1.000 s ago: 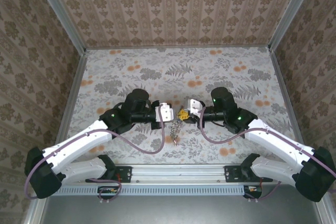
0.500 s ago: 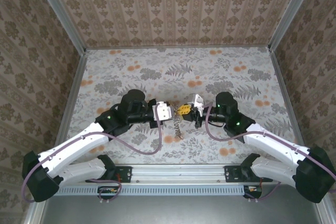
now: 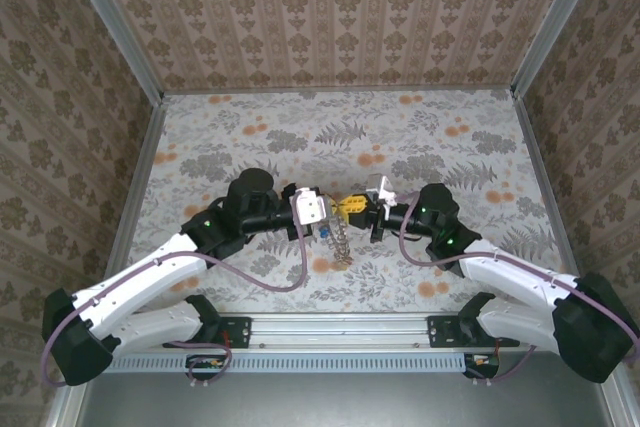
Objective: Put the keys on the keyring
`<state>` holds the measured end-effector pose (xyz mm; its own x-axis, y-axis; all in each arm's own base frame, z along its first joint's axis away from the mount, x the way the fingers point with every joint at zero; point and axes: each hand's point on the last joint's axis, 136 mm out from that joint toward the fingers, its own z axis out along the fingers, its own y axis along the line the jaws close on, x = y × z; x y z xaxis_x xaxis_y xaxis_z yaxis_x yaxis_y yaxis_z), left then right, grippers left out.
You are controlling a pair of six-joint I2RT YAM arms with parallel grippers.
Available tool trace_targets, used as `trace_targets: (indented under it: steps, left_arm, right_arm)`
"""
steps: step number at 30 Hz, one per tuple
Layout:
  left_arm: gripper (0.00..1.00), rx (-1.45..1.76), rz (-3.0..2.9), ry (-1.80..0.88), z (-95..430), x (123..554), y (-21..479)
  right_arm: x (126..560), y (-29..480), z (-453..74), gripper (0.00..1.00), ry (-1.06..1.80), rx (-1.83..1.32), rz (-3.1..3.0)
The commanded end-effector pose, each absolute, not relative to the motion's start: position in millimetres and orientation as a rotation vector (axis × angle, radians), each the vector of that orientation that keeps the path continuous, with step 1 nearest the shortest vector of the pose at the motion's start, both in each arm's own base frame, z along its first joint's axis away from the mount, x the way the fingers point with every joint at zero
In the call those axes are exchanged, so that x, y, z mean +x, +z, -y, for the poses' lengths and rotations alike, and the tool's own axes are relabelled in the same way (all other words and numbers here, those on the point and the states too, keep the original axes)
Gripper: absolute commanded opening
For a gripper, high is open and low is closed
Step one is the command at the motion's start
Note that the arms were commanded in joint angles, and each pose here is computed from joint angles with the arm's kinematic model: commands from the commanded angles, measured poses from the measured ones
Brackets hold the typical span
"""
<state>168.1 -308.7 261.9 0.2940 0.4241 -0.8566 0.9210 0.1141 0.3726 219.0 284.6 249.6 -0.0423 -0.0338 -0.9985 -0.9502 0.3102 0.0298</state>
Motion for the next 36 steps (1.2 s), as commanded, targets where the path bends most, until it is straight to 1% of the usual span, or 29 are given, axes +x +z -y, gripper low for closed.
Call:
trace_targets:
  steps: [1,3,6,8,13,20,25,26,28,30,31,33,36]
  left_arm:
    - [0.00,1.553,-1.326,-0.628,309,160,263]
    - [0.00,1.600,-1.346,-0.629,308,157,261]
    - [0.00,1.666,-1.372,-0.635,308,153,259]
    - [0.00,1.703,-1.387,-0.650,309,150,257]
    - [0.00,1.744,-1.402,-0.690,314,146,256]
    - [0.00,1.770,-1.418,-0.710,319,144,255]
    - [0.00,1.760,-1.432,-0.724,321,145,255]
    - [0.00,1.754,-1.432,-0.725,321,145,255]
    - [0.00,1.744,-1.431,-0.726,320,145,256]
    - [0.00,1.736,-1.438,-0.724,319,146,255]
    - [0.06,1.730,-1.442,-0.720,317,146,254]
    - [0.14,1.709,-1.450,-0.713,313,147,252]
    - [0.17,1.649,-1.450,-0.712,306,149,253]
  right_arm:
    - [208,257,-286,0.10,0.875,-1.185,-1.347]
    - [206,246,-283,0.15,0.798,-1.278,-1.373]
    - [203,237,-279,0.23,0.725,-1.386,-1.395]
    - [201,235,-277,0.25,0.702,-1.425,-1.396]
    - [200,234,-279,0.25,0.703,-1.442,-1.400]
    - [200,233,-284,0.17,0.731,-1.428,-1.427]
    - [202,233,-290,0.16,0.786,-1.388,-1.465]
    - [203,233,-291,0.14,0.796,-1.380,-1.473]
    - [205,233,-293,0.00,0.813,-1.358,-1.491]
    - [208,234,-293,0.00,0.822,-1.324,-1.499]
    - [208,237,-294,0.00,0.826,-1.305,-1.490]
    - [208,244,-294,0.00,0.854,-1.269,-1.454]
    - [207,259,-294,0.00,0.906,-1.201,-1.393]
